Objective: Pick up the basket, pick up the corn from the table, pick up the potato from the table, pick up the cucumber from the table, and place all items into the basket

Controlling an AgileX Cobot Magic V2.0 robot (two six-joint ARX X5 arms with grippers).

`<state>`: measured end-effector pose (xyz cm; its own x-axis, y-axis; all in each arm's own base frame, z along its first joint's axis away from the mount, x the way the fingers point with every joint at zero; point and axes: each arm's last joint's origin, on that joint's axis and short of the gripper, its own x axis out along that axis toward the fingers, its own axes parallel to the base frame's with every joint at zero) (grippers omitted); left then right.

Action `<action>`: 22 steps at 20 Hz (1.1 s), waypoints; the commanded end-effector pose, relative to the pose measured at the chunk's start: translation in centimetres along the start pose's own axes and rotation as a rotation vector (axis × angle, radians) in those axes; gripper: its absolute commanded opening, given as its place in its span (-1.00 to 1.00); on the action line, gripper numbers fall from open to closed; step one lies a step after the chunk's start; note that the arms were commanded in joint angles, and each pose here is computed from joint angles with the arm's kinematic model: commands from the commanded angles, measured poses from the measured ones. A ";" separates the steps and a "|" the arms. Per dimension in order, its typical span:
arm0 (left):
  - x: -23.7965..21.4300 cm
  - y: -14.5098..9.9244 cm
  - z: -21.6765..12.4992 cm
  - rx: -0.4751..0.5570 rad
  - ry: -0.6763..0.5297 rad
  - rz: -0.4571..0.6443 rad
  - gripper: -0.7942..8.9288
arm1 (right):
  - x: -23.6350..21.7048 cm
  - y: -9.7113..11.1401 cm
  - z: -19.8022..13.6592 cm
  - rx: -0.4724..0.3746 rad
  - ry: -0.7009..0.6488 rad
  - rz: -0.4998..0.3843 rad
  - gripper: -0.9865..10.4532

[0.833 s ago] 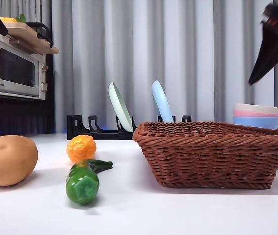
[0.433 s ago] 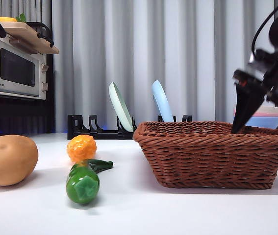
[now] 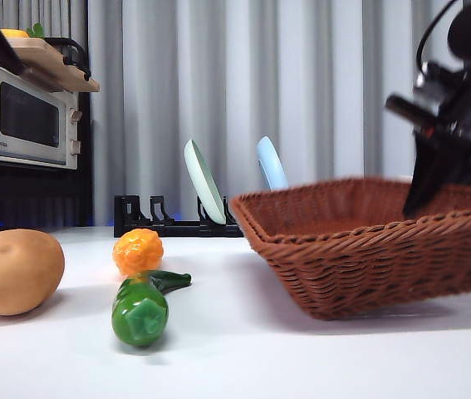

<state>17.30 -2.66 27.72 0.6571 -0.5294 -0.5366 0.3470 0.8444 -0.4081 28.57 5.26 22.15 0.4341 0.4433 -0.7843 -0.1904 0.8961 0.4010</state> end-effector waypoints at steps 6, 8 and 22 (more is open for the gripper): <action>6.7 -1.7 4.2 0.018 0.168 0.038 0.00 | -6.3 2.6 -0.1 -0.042 -0.193 0.041 -0.86; 9.4 -2.4 5.2 0.045 0.217 0.099 0.00 | -7.6 3.0 -0.5 -0.053 -0.218 0.046 -0.86; 22.8 -1.6 4.2 0.100 0.488 0.303 0.00 | -10.1 3.9 -1.9 -0.066 -0.247 0.047 -0.86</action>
<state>34.45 -15.64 19.37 0.3570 -0.2195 -0.9080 0.2702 0.9547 -0.1246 21.81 4.26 30.24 0.6085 0.4652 -0.6429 -0.2650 0.8828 0.3879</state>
